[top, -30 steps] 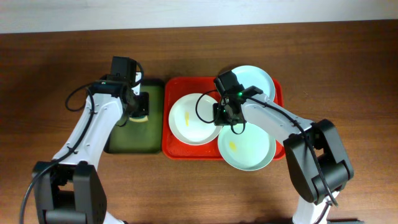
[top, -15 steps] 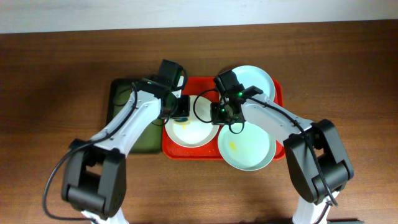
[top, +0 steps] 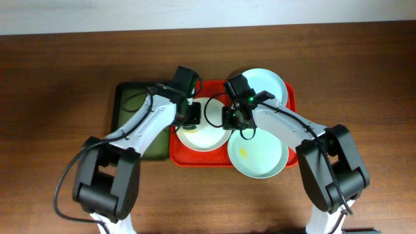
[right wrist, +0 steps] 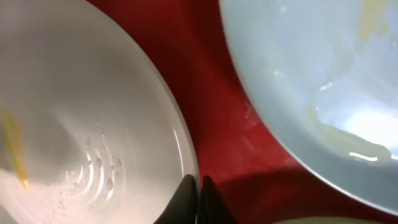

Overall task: Clean dirty plates on tray and stack at the side
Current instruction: 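Scrub the white plate with the sponge while right gripper holds its rim, then return the sponge to the black tray and release it, then lift the white plate with the right gripper and carry it right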

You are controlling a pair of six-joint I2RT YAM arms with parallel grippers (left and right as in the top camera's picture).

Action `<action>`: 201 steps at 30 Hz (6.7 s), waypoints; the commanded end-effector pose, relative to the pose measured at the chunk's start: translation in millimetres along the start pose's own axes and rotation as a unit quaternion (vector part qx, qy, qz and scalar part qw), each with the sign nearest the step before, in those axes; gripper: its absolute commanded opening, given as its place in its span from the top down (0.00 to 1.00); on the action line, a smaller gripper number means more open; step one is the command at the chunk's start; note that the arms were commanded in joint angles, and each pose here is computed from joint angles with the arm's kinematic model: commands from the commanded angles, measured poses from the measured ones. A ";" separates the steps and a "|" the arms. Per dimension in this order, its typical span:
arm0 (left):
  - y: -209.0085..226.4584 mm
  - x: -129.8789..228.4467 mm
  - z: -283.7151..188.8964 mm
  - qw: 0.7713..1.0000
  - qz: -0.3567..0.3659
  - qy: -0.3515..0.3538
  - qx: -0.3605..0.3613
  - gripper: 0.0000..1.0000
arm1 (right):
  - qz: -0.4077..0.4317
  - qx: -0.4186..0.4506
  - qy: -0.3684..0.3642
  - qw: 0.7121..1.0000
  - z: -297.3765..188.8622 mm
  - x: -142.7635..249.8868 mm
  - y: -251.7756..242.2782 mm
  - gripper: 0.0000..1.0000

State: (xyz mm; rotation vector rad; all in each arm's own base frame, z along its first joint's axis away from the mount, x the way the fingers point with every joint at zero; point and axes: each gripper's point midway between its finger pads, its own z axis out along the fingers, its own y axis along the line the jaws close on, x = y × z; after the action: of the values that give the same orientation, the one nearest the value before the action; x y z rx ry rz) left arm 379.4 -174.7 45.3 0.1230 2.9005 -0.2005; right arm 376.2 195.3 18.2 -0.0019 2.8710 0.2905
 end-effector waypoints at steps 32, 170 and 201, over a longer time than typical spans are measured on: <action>12.4 -14.1 8.7 0.998 -0.002 0.065 0.005 1.00 | -0.058 -0.055 0.001 0.997 -4.9 -0.8 17.5 0.96; 194.0 -49.9 -197.4 0.967 -0.084 -0.147 -0.189 0.01 | -0.308 0.078 -0.458 0.831 -224.7 -143.3 205.1 0.96; 194.0 -50.0 -197.6 0.967 -0.084 -0.147 -0.189 0.00 | -0.140 0.020 -0.385 0.912 -187.1 -136.9 168.2 0.96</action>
State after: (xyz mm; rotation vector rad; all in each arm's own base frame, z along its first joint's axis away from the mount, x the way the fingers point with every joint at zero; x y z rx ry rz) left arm 401.6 37.5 209.9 -0.1786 2.6301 0.2752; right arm 457.4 332.5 282.8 -0.4604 1.8775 -0.1418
